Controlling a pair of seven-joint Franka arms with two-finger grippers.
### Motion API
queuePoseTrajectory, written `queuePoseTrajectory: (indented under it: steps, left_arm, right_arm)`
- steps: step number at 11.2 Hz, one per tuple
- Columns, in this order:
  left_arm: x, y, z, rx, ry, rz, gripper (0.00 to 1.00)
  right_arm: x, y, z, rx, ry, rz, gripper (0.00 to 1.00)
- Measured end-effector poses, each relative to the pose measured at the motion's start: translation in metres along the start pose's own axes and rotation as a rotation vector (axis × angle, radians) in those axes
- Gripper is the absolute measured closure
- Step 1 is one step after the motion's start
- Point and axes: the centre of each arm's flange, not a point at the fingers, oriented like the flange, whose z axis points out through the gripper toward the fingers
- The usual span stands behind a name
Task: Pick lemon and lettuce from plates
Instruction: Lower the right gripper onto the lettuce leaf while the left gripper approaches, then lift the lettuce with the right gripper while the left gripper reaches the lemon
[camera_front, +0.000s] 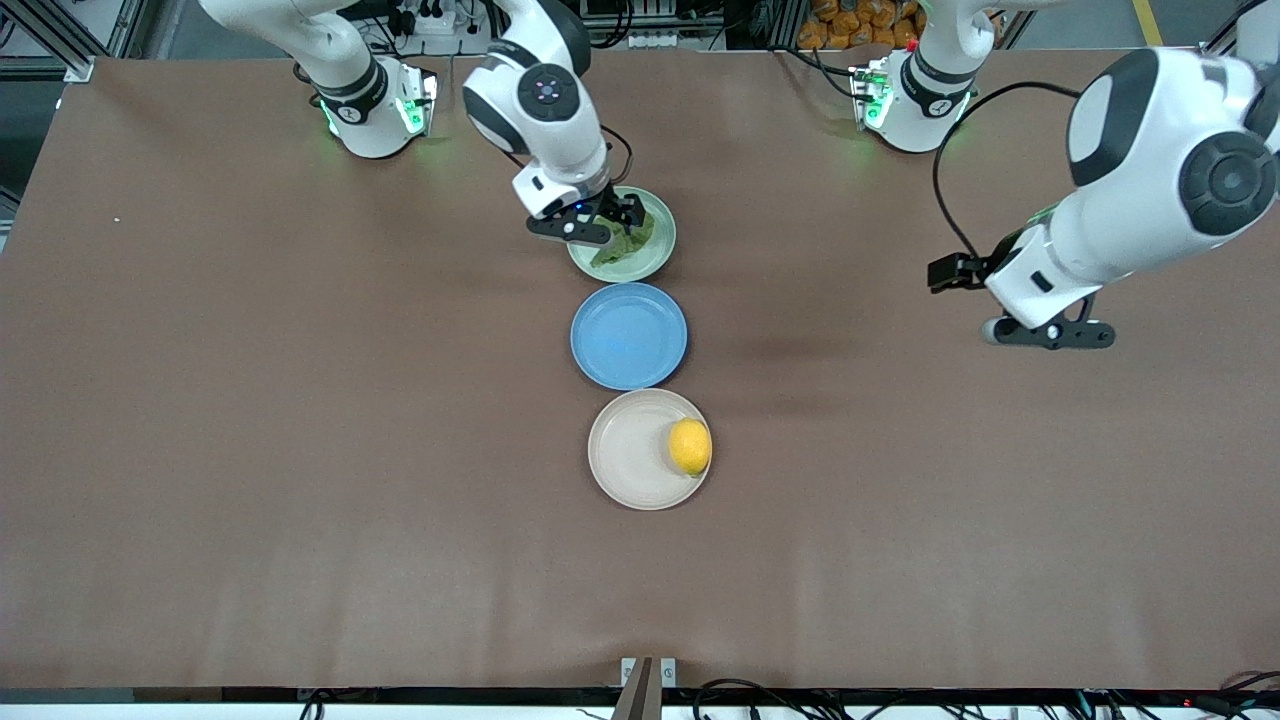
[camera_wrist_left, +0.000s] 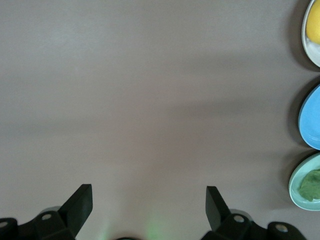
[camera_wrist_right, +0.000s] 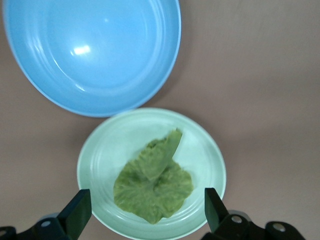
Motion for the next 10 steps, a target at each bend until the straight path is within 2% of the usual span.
queuePoseTrajectory:
  steps: [2, 4, 7, 8, 10]
  left_arm:
    - [0.019, 0.012, 0.021, -0.019, 0.01, 0.012, 0.0]
    - [0.054, 0.034, 0.044, -0.052, -0.002, -0.038, 0.0]
    - [0.087, 0.09, 0.088, -0.052, -0.033, -0.109, 0.0]
    - [0.094, 0.108, 0.096, -0.058, -0.013, -0.133, 0.0]
    - [0.105, 0.142, 0.109, -0.08, 0.041, -0.194, 0.0]
  right_arm:
    - [-0.021, -0.011, 0.036, -0.008, 0.016, 0.025, 0.0]
    - [-0.029, -0.012, 0.069, -0.029, 0.019, 0.027, 0.0]
    - [-0.033, -0.009, 0.102, -0.048, 0.059, 0.022, 0.05]
    - [-0.032, -0.007, 0.109, -0.052, 0.065, 0.019, 0.11]
    - [-0.029, -0.005, 0.116, -0.054, 0.066, 0.02, 0.39]
